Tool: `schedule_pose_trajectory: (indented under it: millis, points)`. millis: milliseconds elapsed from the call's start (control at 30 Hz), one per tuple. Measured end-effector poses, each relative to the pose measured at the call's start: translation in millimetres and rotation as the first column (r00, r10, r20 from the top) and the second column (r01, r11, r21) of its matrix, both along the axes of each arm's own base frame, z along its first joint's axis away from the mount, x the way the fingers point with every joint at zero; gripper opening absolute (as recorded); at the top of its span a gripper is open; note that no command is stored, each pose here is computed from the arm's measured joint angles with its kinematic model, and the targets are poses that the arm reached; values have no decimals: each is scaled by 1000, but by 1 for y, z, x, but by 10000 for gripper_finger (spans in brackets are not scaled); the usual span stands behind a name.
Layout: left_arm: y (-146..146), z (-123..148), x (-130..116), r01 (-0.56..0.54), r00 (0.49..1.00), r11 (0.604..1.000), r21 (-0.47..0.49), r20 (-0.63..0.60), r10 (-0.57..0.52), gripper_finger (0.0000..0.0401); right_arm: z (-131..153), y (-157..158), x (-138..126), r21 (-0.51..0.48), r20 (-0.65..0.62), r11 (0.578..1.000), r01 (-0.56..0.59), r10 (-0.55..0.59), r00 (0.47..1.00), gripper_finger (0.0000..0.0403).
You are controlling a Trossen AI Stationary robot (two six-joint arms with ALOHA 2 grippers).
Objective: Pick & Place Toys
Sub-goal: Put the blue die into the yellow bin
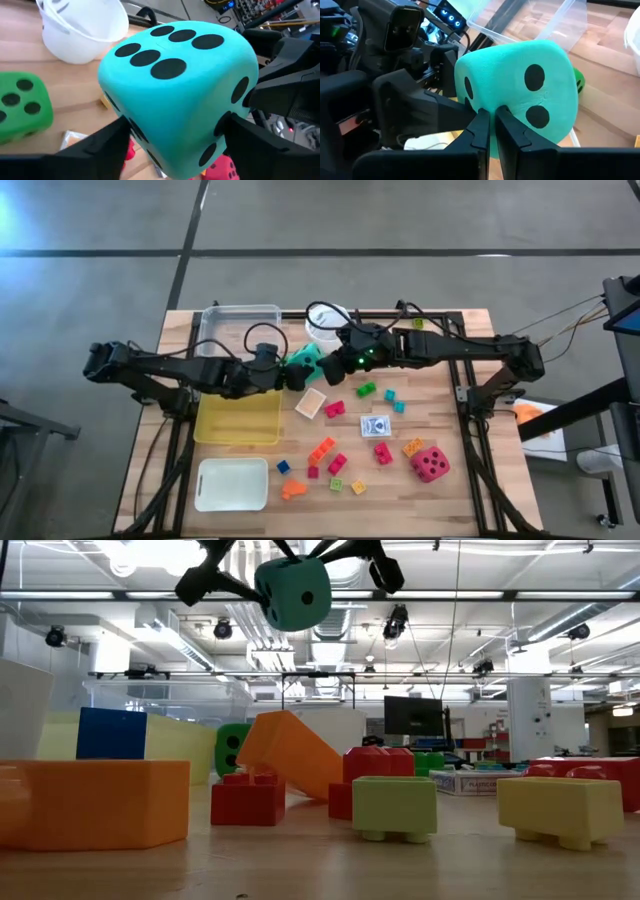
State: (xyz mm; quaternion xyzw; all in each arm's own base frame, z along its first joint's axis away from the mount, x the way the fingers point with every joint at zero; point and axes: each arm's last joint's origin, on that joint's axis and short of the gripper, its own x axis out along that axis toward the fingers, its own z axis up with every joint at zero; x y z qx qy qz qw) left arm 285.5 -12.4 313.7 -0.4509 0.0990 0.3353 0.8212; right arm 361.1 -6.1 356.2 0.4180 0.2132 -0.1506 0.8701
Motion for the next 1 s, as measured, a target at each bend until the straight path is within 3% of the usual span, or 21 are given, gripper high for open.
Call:
schedule_pose_trajectory:
  millis: [100, 167, 367, 700, 833, 1000]
  points:
    - [0, 2, 1, 20, 1000, 999, 37, -7, -20, 197, 1, 1, 0, 4, 6, 1000, -8, 8, 1000, 10]
    - [0, 3, 0, 39, 999, 998, 46, -10, -38, 172, 1, 1, 0, 8, 7, 1000, -16, 16, 1000, 10]
    - [-2, 3, 0, 74, 997, 997, 25, -10, -74, 172, 1, 2, -1, 20, 2, 999, -32, 32, 999, 10]
    - [-3, 9, -10, 101, 995, 995, -4, -11, -101, 171, 4, 6, -3, -45, 2, 999, -11, 11, 1000, 18]
    - [-3, 10, -12, 115, 993, 993, -5, -21, -115, 171, 4, 7, -2, -106, -1, 992, -63, 63, 998, 64]
    - [-3, 9, -13, 148, 988, 989, -4, -47, -148, 169, 4, 8, -2, -147, -10, 981, -126, 125, 992, 166]
